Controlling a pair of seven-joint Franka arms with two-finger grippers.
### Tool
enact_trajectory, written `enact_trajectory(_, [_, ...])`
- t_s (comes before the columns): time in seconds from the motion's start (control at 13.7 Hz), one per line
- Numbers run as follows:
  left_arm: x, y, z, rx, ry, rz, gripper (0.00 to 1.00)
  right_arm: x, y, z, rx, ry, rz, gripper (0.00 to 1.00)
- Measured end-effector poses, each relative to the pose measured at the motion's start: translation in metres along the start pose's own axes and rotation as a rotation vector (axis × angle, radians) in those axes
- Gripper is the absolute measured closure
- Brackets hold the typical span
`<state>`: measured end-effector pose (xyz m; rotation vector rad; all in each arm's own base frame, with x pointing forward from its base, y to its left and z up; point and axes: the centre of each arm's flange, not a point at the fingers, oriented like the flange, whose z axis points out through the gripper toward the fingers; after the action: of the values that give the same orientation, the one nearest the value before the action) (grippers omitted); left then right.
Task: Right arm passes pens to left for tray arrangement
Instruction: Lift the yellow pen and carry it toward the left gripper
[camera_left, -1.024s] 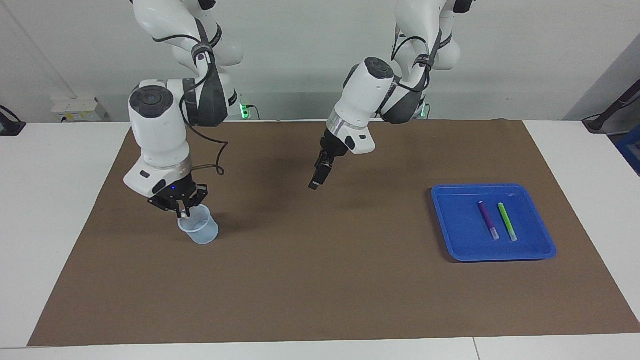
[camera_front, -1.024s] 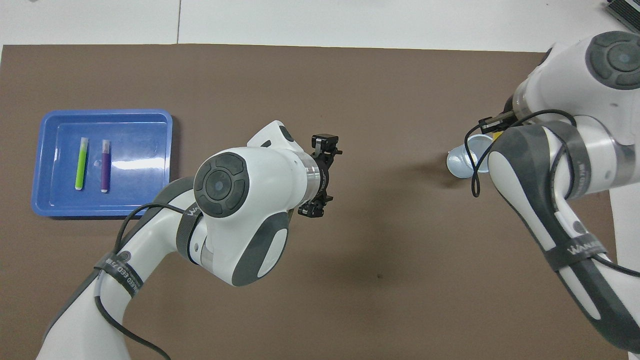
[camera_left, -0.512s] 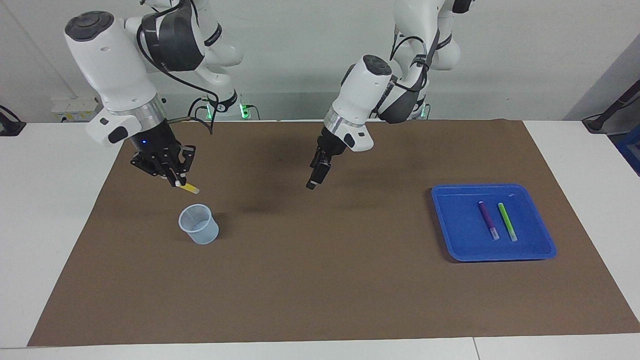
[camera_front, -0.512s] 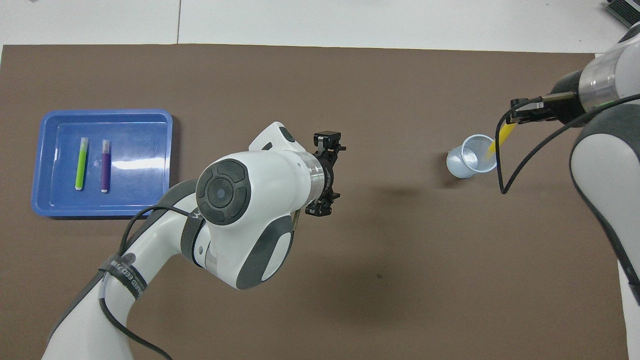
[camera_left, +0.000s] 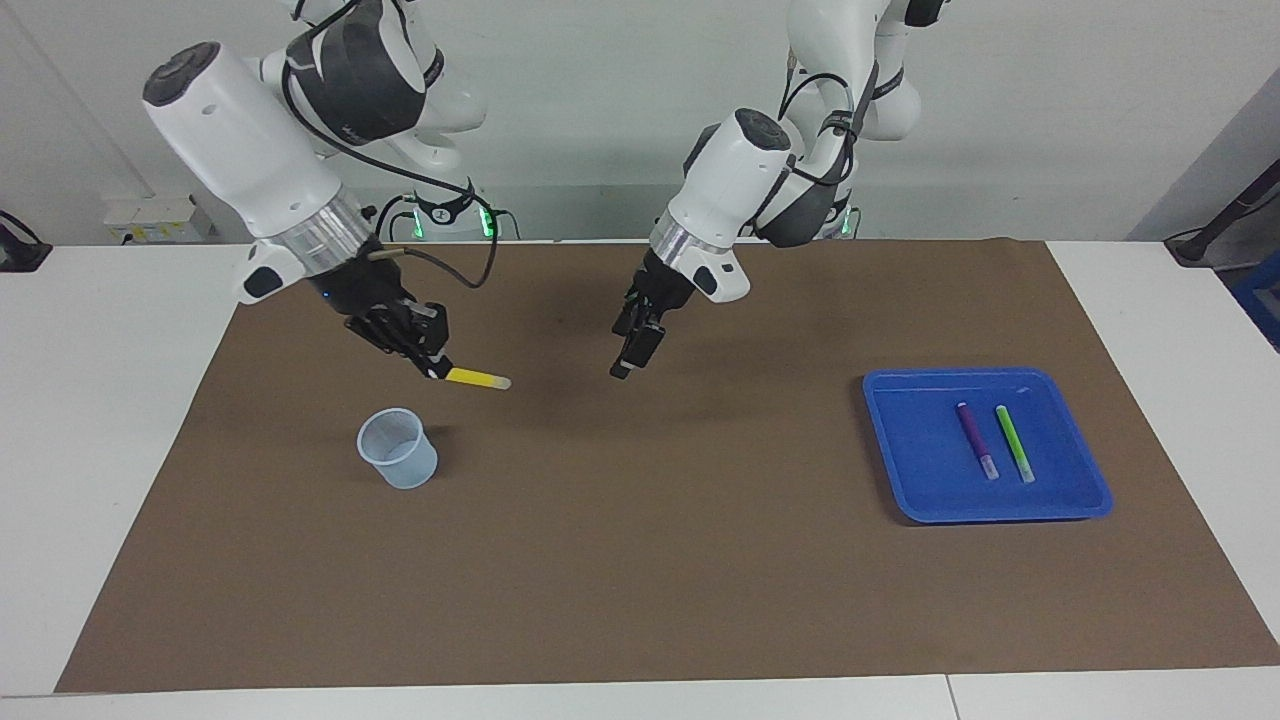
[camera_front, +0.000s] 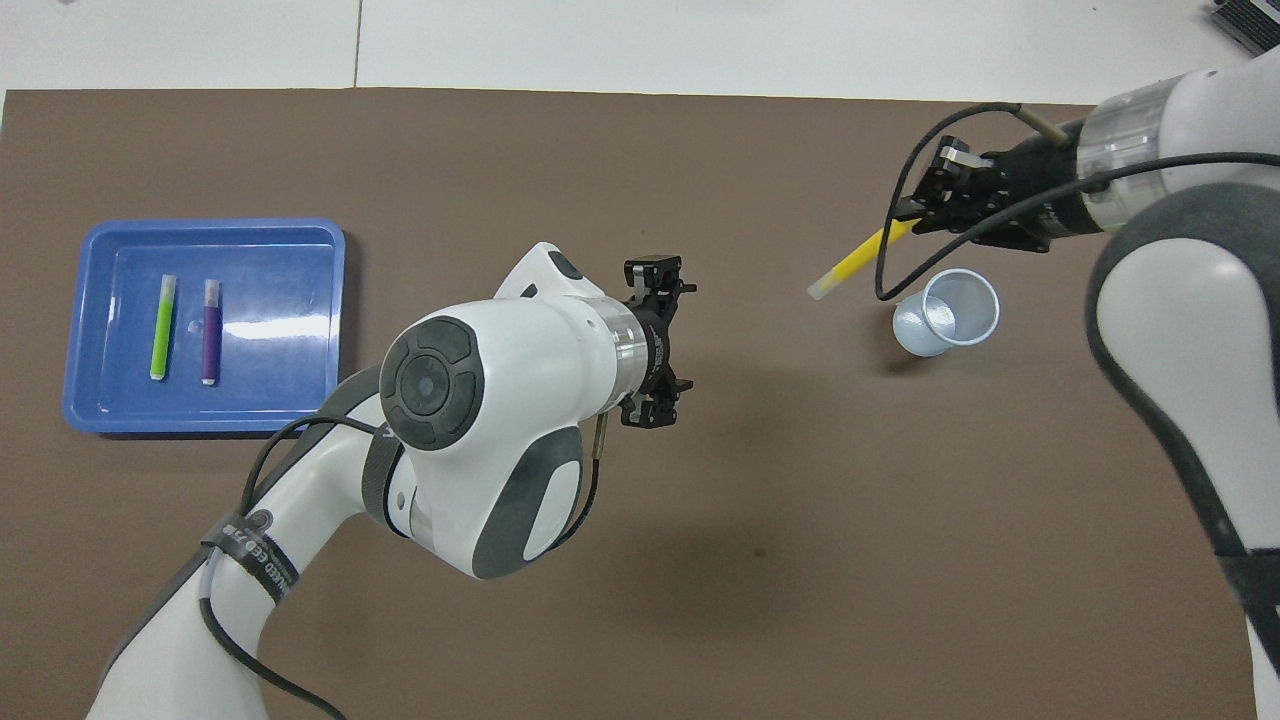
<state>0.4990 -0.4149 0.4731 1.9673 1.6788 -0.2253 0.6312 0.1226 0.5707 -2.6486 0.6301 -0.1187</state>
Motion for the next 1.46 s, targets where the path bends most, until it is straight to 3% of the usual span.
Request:
enact_trajectory(0.22, [-0.010,0.000,-0.003,-0.010,-0.016,-0.043,0.00,-0.021,-0.035,0.028,0.067,-0.027,0.131,0.82])
enact_trajectory(0.44, [-0.026,0.009,-0.015,-0.034,-0.046,-0.132,0.00,-0.042,-0.058,0.051,0.085,-0.026,0.199,0.82])
enact_trajectory(1.1, [-0.009,0.034,-0.017,-0.155,-0.101,-0.390,0.00,-0.044,-0.059,0.056,0.082,-0.029,0.212,0.82])
enact_trajectory(1.46, [-0.006,0.038,-0.014,-0.176,-0.114,-0.448,0.00,-0.043,-0.058,0.059,0.080,-0.032,0.214,0.82])
